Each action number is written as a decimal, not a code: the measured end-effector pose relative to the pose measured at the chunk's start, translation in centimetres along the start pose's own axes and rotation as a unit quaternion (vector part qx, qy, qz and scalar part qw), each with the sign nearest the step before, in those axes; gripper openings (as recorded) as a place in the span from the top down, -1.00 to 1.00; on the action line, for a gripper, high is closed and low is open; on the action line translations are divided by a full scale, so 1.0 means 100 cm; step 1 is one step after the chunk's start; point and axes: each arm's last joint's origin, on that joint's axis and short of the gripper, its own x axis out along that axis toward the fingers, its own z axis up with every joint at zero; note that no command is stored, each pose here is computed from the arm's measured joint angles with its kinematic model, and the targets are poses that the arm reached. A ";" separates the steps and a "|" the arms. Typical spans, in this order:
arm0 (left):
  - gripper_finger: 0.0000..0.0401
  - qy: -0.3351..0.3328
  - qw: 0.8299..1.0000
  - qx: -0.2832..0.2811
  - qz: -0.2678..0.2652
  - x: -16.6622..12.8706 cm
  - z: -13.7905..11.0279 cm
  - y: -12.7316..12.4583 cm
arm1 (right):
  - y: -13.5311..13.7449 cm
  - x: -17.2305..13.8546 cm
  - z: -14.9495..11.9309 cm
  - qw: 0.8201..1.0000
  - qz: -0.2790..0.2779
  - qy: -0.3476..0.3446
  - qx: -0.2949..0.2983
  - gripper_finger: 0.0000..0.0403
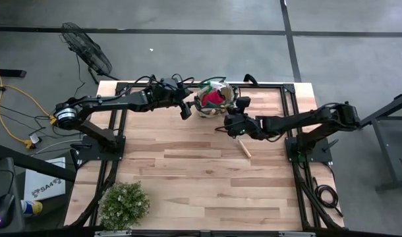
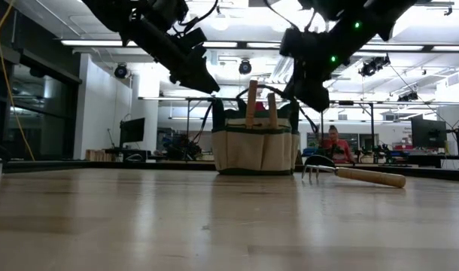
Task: Pick & Place Garden tools in Gardening bag
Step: Adjust the gardening bag, then put the brown hand rake into the gardening bag
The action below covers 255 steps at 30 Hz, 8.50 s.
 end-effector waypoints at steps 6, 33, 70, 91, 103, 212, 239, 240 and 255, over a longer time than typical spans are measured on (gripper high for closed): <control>-0.17 0.000 1.000 0.000 0.000 0.000 0.000 0.000 | -0.023 -0.014 0.006 0.997 -0.027 -0.038 0.060 0.97; -0.17 0.010 0.999 -0.014 -0.039 0.000 -0.002 -0.002 | -0.019 -0.042 0.013 0.982 0.040 -0.099 0.158 0.97; -0.17 -0.001 0.996 -0.015 0.088 -0.026 0.009 0.008 | 0.021 0.021 0.061 0.903 0.153 -0.317 0.246 0.97; -0.17 0.031 0.987 -0.012 0.155 -0.058 0.009 0.015 | 0.024 0.083 0.127 0.876 0.146 -0.333 0.318 0.97; -0.17 0.012 0.986 -0.026 0.167 -0.082 0.015 0.017 | 0.006 0.108 0.136 0.869 0.093 -0.317 0.369 0.98; -0.17 0.050 0.988 -0.050 0.140 -0.095 -0.009 0.015 | -0.080 0.001 0.084 0.943 0.034 0.012 0.330 -0.06; -0.17 -0.051 0.995 -0.083 0.006 -0.112 -0.060 0.002 | 0.029 -0.047 -0.004 0.867 0.183 0.275 0.373 -0.06; -0.17 -0.052 0.995 -0.084 0.006 -0.112 -0.060 0.002 | 0.032 -0.047 -0.007 0.865 0.181 0.278 0.376 -0.06; -0.17 -0.053 0.995 -0.085 0.004 -0.112 -0.059 0.002 | 0.055 -0.039 -0.027 0.833 0.221 0.297 0.410 -0.06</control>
